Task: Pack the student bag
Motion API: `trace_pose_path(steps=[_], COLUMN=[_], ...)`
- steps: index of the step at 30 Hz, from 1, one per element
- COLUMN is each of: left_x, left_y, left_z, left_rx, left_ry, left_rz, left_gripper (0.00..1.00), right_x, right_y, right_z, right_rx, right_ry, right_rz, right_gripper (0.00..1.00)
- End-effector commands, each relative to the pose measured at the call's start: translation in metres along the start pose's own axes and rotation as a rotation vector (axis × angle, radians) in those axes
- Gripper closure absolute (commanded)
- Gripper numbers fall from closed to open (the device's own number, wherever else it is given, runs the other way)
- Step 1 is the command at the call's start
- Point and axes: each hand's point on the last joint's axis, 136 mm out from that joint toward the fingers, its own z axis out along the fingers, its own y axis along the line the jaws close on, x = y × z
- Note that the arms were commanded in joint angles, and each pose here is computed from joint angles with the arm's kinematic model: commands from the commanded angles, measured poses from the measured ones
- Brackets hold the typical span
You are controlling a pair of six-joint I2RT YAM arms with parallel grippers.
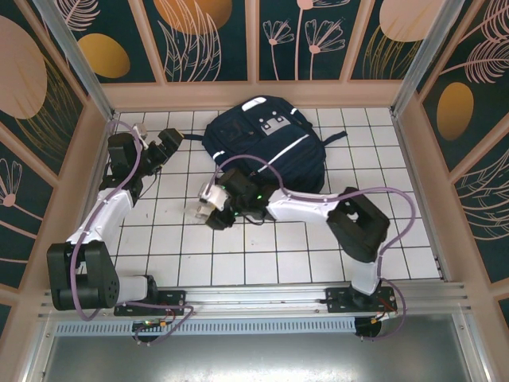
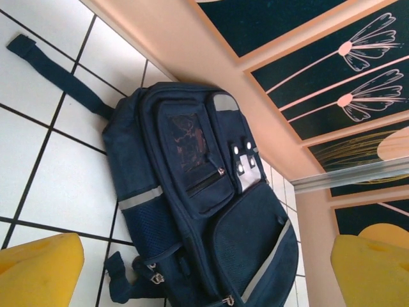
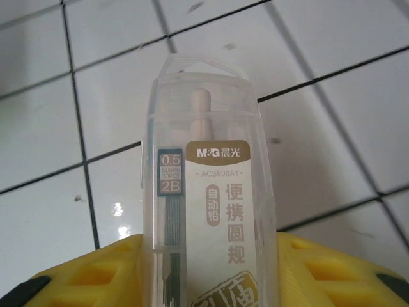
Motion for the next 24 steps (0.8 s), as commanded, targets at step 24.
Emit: trace_pose_path(steps=[24], left_x=[0.224], left_y=[-0.118], left_z=[0.144], left_rx=[-0.06], left_ry=[0.395], left_rz=[0.939], left_gripper=[0.18], right_x=[0.114], right_y=[-0.208], right_z=[-0.327], right_rx=[0.942], right_ry=[-0.37], right_rz=[0.873], right_gripper=[0.53])
